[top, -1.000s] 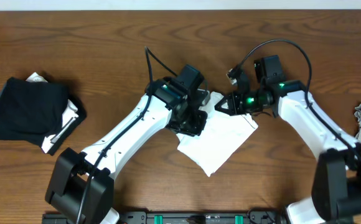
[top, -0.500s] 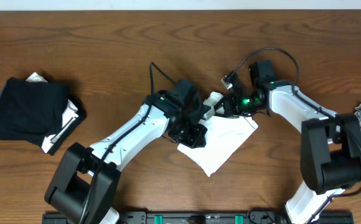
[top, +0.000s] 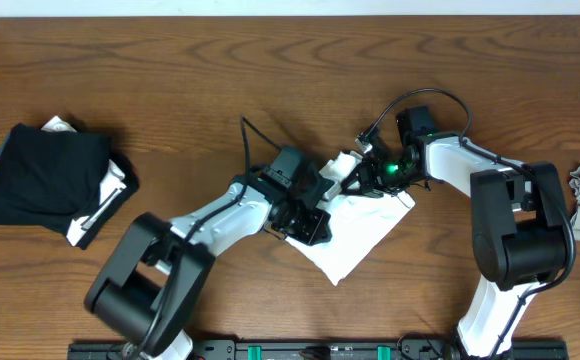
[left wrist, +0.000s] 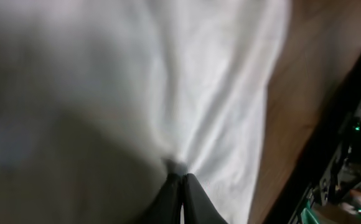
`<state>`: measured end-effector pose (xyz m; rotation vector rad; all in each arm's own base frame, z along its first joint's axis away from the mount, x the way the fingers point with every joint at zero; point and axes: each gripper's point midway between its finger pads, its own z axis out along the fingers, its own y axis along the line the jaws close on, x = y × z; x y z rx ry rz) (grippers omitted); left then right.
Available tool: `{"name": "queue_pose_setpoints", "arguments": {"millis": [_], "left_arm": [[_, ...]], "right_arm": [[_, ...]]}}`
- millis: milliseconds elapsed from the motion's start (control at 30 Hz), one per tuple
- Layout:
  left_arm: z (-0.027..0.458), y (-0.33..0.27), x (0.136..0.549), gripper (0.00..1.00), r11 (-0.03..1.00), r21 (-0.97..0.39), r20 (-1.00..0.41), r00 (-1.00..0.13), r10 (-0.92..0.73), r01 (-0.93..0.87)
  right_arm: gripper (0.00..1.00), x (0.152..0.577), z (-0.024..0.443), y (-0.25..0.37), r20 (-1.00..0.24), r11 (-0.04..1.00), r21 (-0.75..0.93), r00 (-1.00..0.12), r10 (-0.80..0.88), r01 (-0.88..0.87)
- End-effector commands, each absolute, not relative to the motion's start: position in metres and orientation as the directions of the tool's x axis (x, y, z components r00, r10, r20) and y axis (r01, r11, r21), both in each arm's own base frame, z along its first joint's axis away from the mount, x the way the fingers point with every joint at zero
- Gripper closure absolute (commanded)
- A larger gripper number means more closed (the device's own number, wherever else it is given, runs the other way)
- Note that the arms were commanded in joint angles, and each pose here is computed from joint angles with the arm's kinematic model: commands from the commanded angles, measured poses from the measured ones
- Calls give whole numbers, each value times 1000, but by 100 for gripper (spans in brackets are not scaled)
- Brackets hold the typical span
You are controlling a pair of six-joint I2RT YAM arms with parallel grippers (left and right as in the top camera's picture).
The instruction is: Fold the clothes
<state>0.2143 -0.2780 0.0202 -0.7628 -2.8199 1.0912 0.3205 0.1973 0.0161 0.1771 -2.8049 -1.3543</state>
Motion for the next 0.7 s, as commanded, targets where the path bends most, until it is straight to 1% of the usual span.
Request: {"name": "queue_pose_setpoints", "arguments": {"millis": [0, 133, 367, 433, 567, 667], "left_arm": [[-1, -267, 201, 94, 688, -639, -28, -904, 426, 344], [-15, -259, 189, 94, 720, -627, 60, -903, 425, 298], [-19, -256, 184, 94, 733, -622, 93, -904, 418, 275], [-19, -256, 183, 94, 745, -618, 113, -909, 402, 252], [-19, -256, 182, 94, 784, -602, 181, -930, 319, 152], [-19, -256, 182, 94, 789, -599, 192, -932, 306, 136]], "right_arm": [[92, 325, -7, 180, -19, 719, 691, -996, -91, -79], [91, 327, -13, 173, -18, 756, 651, -997, -79, -72], [89, 332, -17, 168, -38, 781, 618, -996, -75, -82], [87, 336, -17, 166, -55, 783, 616, -996, -71, -90], [83, 346, -16, 168, -101, 779, 617, -992, -69, -117], [82, 351, -15, 168, -126, 776, 617, -990, -68, -132]]}}
